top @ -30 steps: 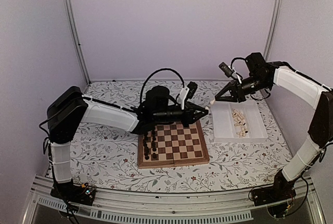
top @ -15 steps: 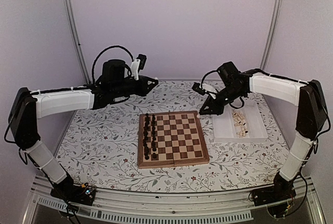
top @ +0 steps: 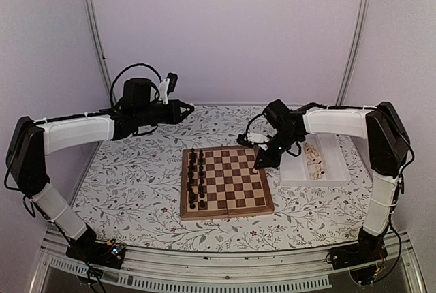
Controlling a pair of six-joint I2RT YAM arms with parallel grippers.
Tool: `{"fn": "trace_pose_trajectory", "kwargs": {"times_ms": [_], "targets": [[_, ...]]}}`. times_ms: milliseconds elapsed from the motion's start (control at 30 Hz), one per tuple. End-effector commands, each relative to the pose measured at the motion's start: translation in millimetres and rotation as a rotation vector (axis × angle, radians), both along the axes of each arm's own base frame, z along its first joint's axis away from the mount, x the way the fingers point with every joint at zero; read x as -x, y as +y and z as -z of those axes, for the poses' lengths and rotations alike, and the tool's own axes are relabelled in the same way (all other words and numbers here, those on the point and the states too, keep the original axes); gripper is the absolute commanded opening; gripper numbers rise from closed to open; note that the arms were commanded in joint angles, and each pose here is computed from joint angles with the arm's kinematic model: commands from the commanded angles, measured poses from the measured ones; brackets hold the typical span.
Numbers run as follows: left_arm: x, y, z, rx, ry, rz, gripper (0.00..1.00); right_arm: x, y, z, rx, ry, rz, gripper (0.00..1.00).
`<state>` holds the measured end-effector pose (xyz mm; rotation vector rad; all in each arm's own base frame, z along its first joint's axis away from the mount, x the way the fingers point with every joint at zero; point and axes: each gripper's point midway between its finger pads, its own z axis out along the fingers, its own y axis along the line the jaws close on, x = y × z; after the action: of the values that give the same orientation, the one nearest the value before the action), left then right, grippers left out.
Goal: Set up the chess pieces on the board
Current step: Place the chess piece on the chessboard.
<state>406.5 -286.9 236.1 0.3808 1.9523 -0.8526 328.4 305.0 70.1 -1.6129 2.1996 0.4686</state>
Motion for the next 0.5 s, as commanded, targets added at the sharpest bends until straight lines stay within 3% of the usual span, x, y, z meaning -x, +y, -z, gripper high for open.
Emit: {"fn": "trace_pose_trajectory", "kwargs": {"times_ms": [0, 467], "targets": [[5.5, 1.5, -11.9, 0.020, -0.012, 0.014, 0.00, 7.2, 2.2, 9.3, 0.024, -0.005, -0.031, 0.04], [3.5, -0.4, -0.1, 0.008, 0.017, 0.018, 0.00, 34.6, 2.3, 12.0, 0.039, 0.020, -0.095, 0.06]]}}
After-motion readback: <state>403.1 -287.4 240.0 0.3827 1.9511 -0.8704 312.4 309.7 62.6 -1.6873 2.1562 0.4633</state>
